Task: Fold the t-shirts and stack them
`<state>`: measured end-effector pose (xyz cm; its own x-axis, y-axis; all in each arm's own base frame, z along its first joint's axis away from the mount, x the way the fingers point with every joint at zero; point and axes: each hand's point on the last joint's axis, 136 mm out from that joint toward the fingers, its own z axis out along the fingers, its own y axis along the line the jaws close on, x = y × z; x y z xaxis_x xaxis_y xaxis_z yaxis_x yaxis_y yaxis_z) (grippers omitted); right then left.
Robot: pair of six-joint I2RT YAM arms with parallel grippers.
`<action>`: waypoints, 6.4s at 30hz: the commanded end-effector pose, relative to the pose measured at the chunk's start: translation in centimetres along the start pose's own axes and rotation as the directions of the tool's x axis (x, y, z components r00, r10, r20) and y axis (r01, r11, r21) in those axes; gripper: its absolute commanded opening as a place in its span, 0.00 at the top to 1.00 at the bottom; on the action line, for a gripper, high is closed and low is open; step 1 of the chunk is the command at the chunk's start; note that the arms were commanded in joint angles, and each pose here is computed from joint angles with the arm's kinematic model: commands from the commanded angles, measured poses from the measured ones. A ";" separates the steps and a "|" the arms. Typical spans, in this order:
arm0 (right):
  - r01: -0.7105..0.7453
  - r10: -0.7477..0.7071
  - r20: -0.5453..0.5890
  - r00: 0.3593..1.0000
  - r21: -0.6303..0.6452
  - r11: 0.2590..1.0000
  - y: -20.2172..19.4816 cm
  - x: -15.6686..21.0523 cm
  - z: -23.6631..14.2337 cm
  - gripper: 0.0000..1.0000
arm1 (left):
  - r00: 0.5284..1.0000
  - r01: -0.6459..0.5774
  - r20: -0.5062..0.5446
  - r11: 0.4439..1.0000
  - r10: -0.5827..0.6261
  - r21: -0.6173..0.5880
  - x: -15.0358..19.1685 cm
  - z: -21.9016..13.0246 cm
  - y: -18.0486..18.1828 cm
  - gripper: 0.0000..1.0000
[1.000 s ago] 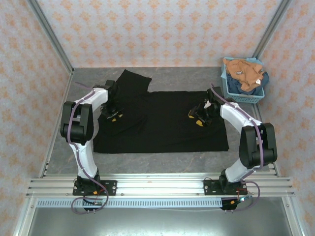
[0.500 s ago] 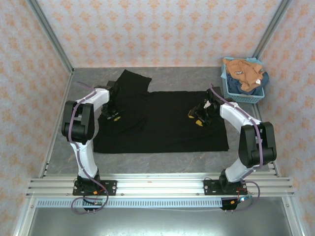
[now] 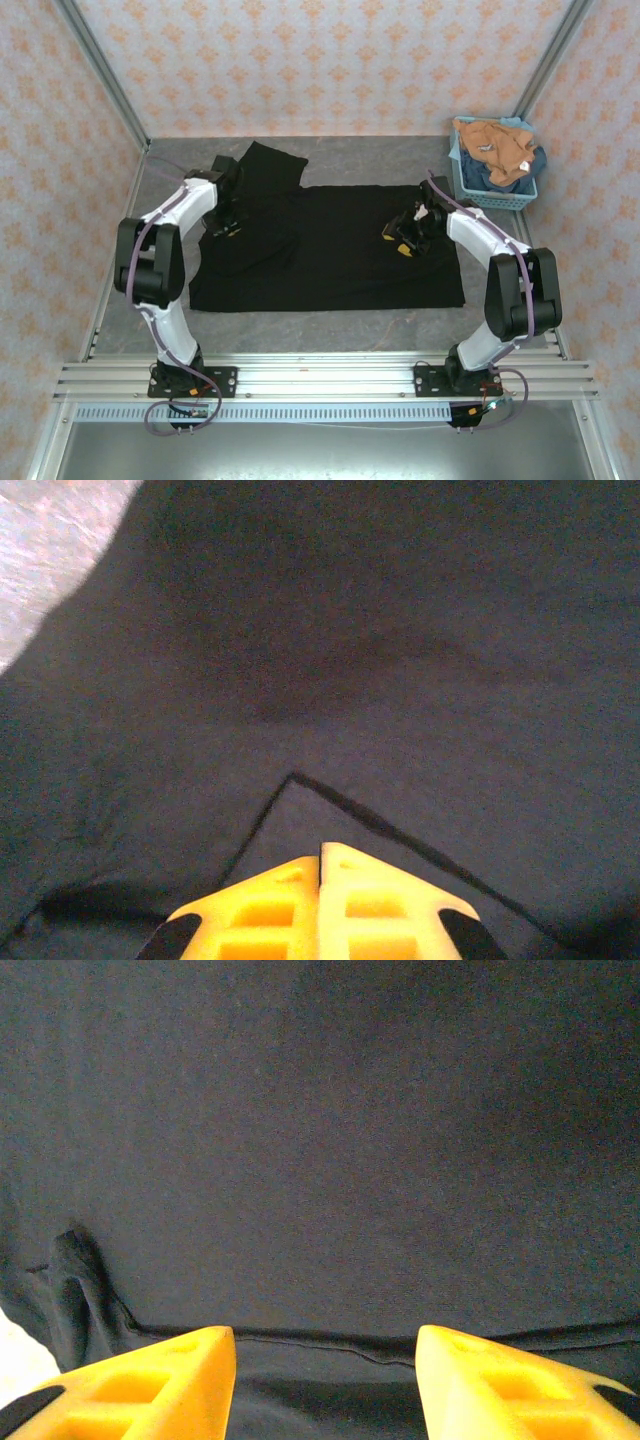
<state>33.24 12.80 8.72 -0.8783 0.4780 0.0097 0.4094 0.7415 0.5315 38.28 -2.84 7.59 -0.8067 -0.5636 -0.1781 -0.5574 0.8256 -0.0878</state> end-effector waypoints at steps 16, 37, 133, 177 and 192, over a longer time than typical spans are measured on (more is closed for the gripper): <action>0.005 -0.005 0.003 1.000 -0.033 0.999 0.7 0.2 -0.4 0.49 | 0.982 -0.176 -0.072 0.984 0.176 0.002 4.6 2.4 2.9 0.47; 0.001 -0.001 0.000 1.000 -0.028 1.000 0.3 0.3 -0.2 0.49 | 0.985 -0.165 -0.042 0.983 0.169 0.084 4.5 1.2 0.3 0.61; -0.357 0.261 0.255 0.931 0.482 0.800 -17.2 -3.9 -2.8 0.95 | 0.973 0.136 -0.139 0.942 -0.186 -0.308 4.6 7.1 6.6 0.63; -0.187 0.114 0.240 0.964 0.311 0.932 1.1 -16.8 7.9 0.58 | 0.967 0.251 0.041 0.967 -0.250 -0.047 -14.8 8.7 -3.3 0.44; -0.151 0.053 0.253 0.966 0.386 0.910 -1.4 -13.8 4.6 0.53 | 0.970 0.231 0.109 0.965 -0.218 -0.122 -14.7 4.7 -0.2 0.29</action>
<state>45.65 8.41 2.80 -0.7535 0.6461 -0.1218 0.6191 0.7596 0.1991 49.19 3.56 2.99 -0.6354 -0.7533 -0.1695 -0.7622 0.6471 -0.0182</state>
